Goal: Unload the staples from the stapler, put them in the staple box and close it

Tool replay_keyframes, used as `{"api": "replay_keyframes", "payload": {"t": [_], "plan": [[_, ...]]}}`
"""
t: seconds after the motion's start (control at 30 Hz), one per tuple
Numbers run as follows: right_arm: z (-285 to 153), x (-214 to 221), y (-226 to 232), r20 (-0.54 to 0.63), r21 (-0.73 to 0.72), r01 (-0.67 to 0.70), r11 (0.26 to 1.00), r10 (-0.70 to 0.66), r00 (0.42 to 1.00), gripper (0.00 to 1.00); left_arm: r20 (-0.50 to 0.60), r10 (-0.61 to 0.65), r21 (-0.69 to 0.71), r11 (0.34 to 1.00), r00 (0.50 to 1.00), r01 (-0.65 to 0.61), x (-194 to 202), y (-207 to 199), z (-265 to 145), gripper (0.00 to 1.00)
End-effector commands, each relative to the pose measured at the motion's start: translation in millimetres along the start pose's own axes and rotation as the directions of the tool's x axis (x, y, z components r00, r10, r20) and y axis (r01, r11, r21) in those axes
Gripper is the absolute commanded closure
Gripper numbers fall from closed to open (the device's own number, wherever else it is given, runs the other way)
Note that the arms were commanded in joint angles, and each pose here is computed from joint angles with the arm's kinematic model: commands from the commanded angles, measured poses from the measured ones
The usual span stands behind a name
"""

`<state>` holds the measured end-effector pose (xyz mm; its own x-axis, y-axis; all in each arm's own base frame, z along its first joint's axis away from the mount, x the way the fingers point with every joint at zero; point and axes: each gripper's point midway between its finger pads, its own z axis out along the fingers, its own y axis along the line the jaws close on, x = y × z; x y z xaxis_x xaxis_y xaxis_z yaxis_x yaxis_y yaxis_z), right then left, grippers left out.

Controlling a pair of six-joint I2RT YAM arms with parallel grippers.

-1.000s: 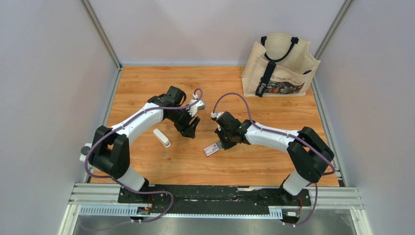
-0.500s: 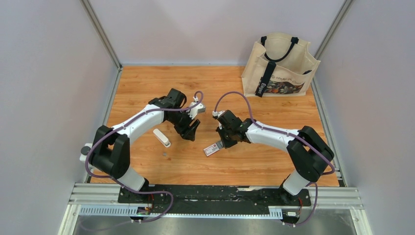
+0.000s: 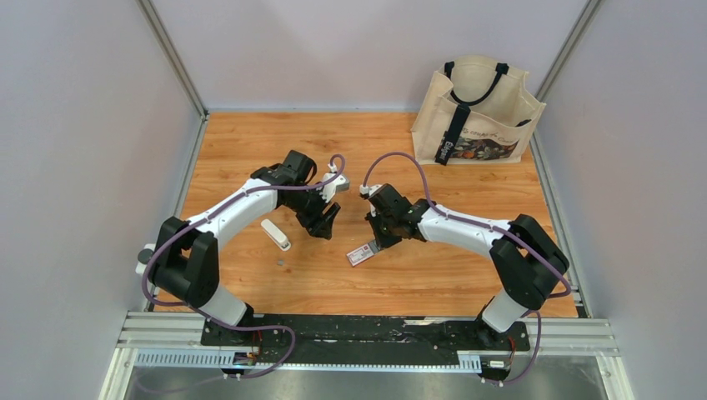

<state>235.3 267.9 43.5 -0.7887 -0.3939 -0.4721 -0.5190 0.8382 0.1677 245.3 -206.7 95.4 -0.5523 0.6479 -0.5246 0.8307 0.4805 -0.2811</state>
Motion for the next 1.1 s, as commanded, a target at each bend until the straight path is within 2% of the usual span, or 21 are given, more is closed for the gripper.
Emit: {"api": "replay_keyframes", "payload": {"t": [0.0, 0.17, 0.43, 0.63, 1.07], "plan": [[-3, -22, 7, 0.056, -0.025, 0.011, 1.0, -0.01, 0.998, 0.97, 0.045, 0.036, 0.004, 0.999, 0.998, -0.036, -9, -7, -9, 0.32], [-11, -23, 5, 0.074, -0.019, 0.0, 1.0, 0.001, 0.997, 0.97, 0.048, 0.037, 0.008, 0.999, 0.998, -0.037, -10, -8, -10, 0.32], [-13, 8, 2, 0.039, -0.034, -0.044, 0.998, 0.046, 0.998, 0.98, 0.047, 0.056, -0.035, 0.998, 0.997, -0.054, -24, 2, -7, 0.33], [-11, 9, 1, 0.033, -0.029, -0.046, 0.999, 0.047, 0.998, 0.98, 0.038, 0.04, -0.029, 0.999, 0.998, -0.038, -41, 8, 13, 0.34], [-2, -3, 5, 0.017, -0.031, -0.016, 0.999, 0.017, 1.0, 1.0, 0.024, 0.033, -0.018, 0.999, 0.999, -0.033, -24, 3, 18, 0.34]]}}
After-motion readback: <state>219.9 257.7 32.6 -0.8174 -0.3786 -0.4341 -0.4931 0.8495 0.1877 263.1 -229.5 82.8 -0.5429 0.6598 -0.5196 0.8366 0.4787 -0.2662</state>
